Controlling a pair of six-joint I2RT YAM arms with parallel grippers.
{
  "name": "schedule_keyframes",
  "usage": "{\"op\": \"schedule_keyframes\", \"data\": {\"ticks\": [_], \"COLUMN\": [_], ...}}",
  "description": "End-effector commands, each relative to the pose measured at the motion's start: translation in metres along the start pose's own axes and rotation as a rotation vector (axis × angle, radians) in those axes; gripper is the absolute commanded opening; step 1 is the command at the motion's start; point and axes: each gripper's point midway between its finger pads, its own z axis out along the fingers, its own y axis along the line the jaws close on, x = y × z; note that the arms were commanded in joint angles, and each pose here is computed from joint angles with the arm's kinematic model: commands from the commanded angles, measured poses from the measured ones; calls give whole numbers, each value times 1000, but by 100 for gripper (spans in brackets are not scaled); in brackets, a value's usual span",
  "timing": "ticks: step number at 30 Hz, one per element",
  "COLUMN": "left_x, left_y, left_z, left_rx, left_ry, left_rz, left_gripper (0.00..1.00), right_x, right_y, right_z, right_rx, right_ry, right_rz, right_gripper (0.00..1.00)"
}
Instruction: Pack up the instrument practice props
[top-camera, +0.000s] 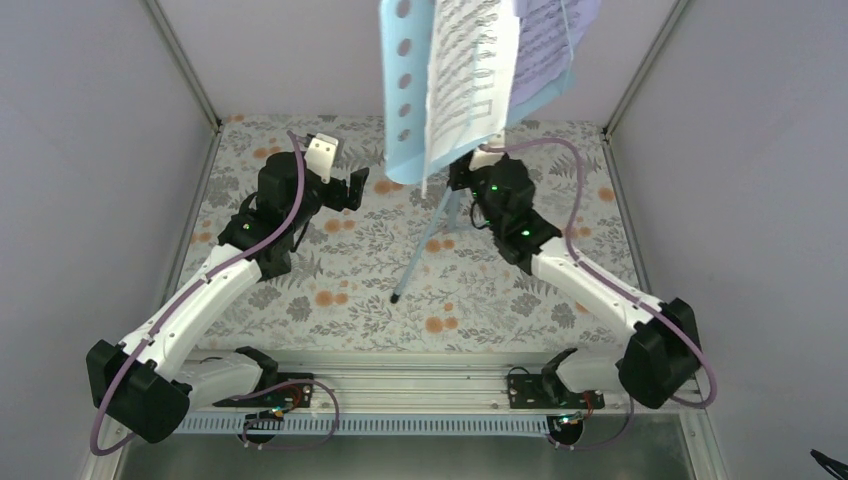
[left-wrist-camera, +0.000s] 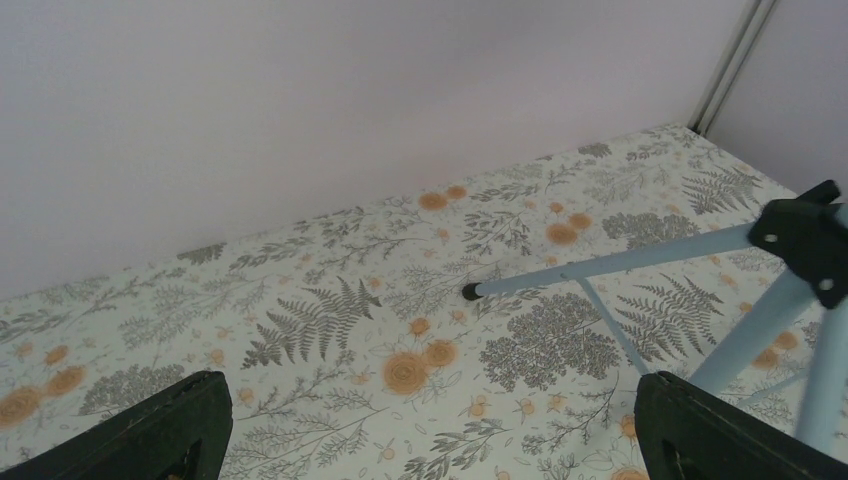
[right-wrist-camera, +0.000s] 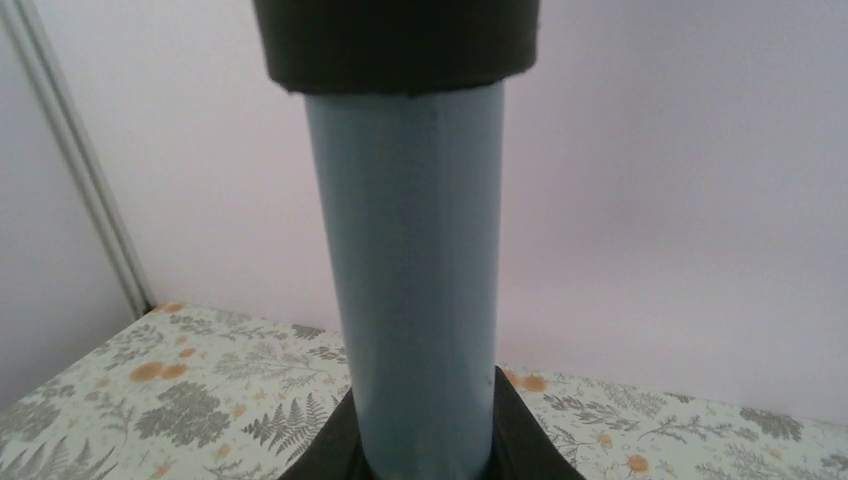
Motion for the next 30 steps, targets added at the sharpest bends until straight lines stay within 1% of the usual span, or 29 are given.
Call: {"op": "schedule_keyframes", "data": {"ticks": [1, 2, 4, 7, 10, 11, 13, 14, 15, 16, 18, 19, 22, 27, 30], "left_x": [-3, -4, -3, -5, -6, -5, -6, -6, -6, -6, -6, -6, -5, -5, -5], "left_y": [1, 1, 1, 2, 3, 2, 3, 2, 2, 2, 1, 1, 1, 2, 2], "left_z": [-1, -1, -1, -3, -4, -3, -4, -4, -4, -4, -4, -4, -3, -3, -3], "left_rx": [-2, -3, -6, -10, -12, -11, -11, -11, -9, -8, -7, -5, -5, -7, -12], "left_ry": [-14, -16, -15, -20, -24, -22, -22, -22, -23, -24, -24, -25, -20, -23, -22], "left_rz": [-3, -3, -1, 1, 0, 3, 2, 2, 2, 1, 0, 0, -1, 0, 2], "left_gripper": [100, 100, 100, 100, 100, 100, 100, 100, 100, 100, 100, 100, 100, 100, 100], "right_x": [-15, -14, -13, -7, -2, -1, 3, 4, 7, 9, 16, 24, 49, 91, 106], "right_y": [8, 12, 24, 40, 49, 52, 56, 58, 59, 59, 63, 64, 58, 25, 19], "right_z": [14, 18, 27, 42, 48, 48, 46, 43, 38, 32, 16, 7, -17, -45, -47], "right_rx": [210, 260, 296, 274, 231, 212, 172, 149, 127, 102, 27, -16, -169, -373, -509], "right_ry": [-64, -63, -54, -36, -22, -16, -8, -7, -8, -9, -11, -7, 35, 112, 176], "right_rz": [309, 313, 326, 359, 364, 352, 302, 273, 242, 207, 112, 76, 35, 58, 60], "right_gripper": [4, 4, 4, 4, 4, 12, 53, 70, 81, 88, 98, 100, 100, 100, 100]}}
